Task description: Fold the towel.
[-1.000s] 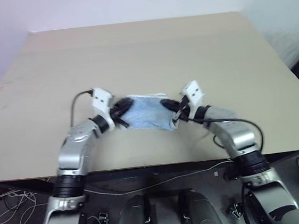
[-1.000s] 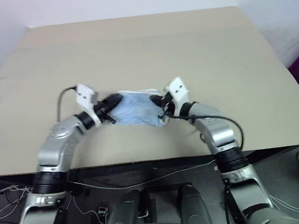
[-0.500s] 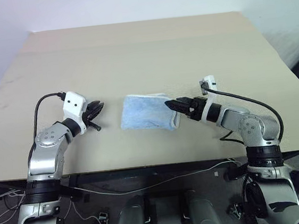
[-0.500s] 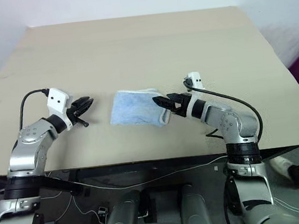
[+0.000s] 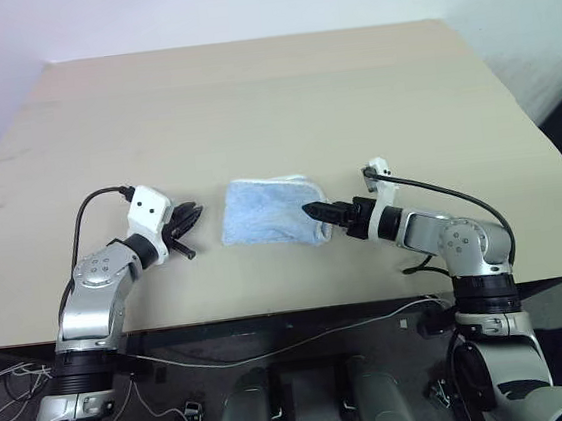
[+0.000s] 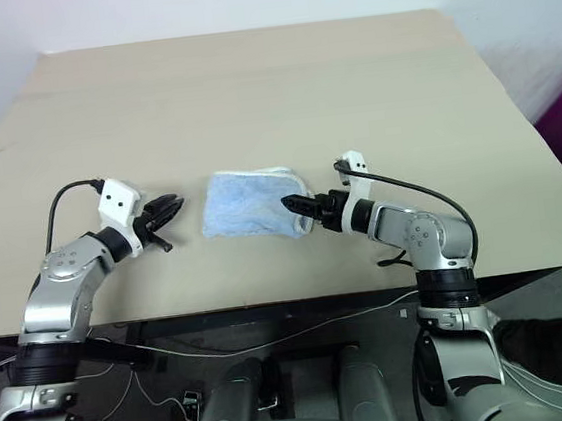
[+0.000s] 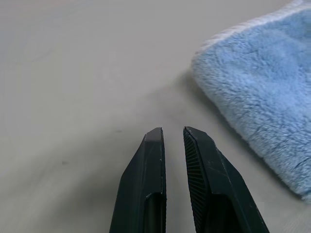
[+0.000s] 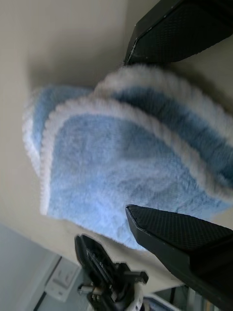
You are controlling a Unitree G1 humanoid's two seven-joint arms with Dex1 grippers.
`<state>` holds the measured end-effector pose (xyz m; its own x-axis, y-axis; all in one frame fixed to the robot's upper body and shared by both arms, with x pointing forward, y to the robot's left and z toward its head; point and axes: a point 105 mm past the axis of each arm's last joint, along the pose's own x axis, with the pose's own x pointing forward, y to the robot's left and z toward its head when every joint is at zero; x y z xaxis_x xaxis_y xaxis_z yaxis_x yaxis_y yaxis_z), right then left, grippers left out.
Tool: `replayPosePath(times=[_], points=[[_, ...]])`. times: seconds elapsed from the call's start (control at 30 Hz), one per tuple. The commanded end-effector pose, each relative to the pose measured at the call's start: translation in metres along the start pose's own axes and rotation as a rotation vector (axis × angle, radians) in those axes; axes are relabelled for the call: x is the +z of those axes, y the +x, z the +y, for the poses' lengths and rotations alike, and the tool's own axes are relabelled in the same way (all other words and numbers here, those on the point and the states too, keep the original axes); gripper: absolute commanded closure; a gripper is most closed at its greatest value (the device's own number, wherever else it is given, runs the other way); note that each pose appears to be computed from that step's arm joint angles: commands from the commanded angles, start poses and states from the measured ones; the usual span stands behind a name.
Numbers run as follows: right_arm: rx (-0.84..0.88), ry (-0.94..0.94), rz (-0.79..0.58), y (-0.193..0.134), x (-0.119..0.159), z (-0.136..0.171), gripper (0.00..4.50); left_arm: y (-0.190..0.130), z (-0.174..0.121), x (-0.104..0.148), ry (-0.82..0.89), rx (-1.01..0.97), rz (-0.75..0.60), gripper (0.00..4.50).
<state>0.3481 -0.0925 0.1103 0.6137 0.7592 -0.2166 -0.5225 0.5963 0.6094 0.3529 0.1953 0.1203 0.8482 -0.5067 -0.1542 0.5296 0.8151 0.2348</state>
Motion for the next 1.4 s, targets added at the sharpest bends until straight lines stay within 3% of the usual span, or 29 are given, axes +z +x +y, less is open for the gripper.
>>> replayPosePath(times=[0.03, 0.2, 0.4, 0.5, 0.87, 0.9, 1.13, 1.27, 1.4], points=[[0.099, 0.015, 0.022, 0.016, -0.002, 0.025, 0.01, 0.001, -0.002, 0.011, 0.035, -0.008, -0.039, 3.82], [0.146, 0.076, 0.025, 0.033, -0.004, 0.038, 0.01, 0.001, -0.003, 0.011, 0.035, -0.015, -0.041, 3.82], [0.131, 0.159, -0.009, 0.04, 0.0, 0.032, 0.01, 0.0, -0.004, 0.01, 0.034, -0.017, -0.045, 3.82], [0.134, 0.169, -0.011, 0.038, 0.0, 0.031, 0.6, -0.001, -0.004, 0.01, 0.032, -0.017, -0.046, 3.82], [0.149, 0.199, -0.03, 0.035, -0.003, 0.034, 4.34, 0.0, -0.008, 0.009, 0.033, -0.033, -0.043, 3.82], [0.149, 0.202, -0.033, 0.034, -0.003, 0.034, 4.46, 0.0, -0.008, 0.009, 0.033, -0.033, -0.043, 3.82], [0.121, 0.221, -0.138, 0.025, 0.013, 0.028, 4.46, 0.001, -0.009, 0.009, 0.037, -0.042, -0.043, 3.82], [0.047, 0.205, -0.322, -0.002, 0.053, 0.013, 4.46, 0.001, -0.01, 0.01, 0.037, -0.045, -0.046, 3.82], [-0.162, 0.179, -0.637, -0.075, 0.123, -0.026, 4.46, 0.009, -0.02, 0.01, 0.025, -0.077, -0.057, 3.82]])
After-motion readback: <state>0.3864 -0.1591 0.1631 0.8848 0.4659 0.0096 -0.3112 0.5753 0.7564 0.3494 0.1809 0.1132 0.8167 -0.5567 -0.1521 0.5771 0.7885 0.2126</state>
